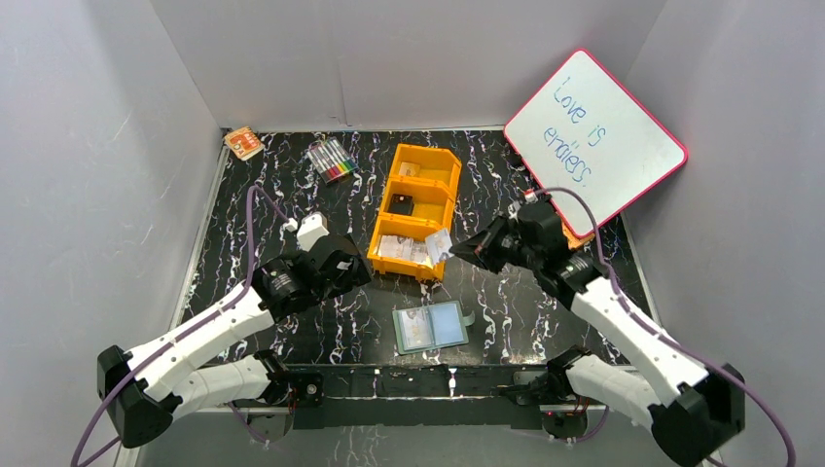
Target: Put the credit cards into the card holder
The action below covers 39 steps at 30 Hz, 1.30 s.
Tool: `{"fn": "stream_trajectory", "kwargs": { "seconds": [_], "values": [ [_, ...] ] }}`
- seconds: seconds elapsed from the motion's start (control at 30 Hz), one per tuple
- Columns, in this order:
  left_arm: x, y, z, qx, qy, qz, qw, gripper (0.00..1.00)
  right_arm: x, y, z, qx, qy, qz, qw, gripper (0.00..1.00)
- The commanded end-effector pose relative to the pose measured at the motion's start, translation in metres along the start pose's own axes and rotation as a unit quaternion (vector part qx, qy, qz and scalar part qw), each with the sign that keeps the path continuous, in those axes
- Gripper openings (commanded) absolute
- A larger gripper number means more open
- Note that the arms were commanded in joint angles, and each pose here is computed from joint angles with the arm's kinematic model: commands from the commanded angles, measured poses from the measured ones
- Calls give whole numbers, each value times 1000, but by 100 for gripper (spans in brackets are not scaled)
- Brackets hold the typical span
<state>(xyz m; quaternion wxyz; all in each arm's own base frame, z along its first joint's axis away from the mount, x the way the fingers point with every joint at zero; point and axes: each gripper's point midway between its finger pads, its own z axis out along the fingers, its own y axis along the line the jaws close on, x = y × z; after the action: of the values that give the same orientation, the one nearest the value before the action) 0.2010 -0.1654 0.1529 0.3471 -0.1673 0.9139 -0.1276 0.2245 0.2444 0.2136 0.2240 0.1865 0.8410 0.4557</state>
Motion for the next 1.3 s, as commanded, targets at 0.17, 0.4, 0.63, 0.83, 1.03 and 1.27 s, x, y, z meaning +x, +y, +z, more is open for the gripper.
{"fn": "stream_trajectory", "kwargs": {
  "seconds": [0.17, 0.4, 0.63, 0.83, 1.03, 1.27],
  "values": [
    [8, -14, -12, 45, 33, -29, 998, 77, 5, 28, -54, -64, -29, 157, 985, 0],
    [25, -18, -9, 66, 67, -37, 995, 80, 11, 16, -69, -62, -35, 176, 982, 0],
    [36, -46, -13, 146, 94, -36, 984, 89, 3, 15, -78, -55, -71, 45, 995, 0],
    [73, -76, -12, 177, 132, 42, 974, 90, 31, -69, -57, 89, 33, -160, 983, 0],
    [117, -101, 2, 137, 157, 121, 971, 85, 64, -123, -53, 110, 100, -180, 972, 0],
    [139, -123, 29, 102, 173, 160, 966, 79, 80, -158, -56, 131, 117, -166, 970, 0]
  ]
}}
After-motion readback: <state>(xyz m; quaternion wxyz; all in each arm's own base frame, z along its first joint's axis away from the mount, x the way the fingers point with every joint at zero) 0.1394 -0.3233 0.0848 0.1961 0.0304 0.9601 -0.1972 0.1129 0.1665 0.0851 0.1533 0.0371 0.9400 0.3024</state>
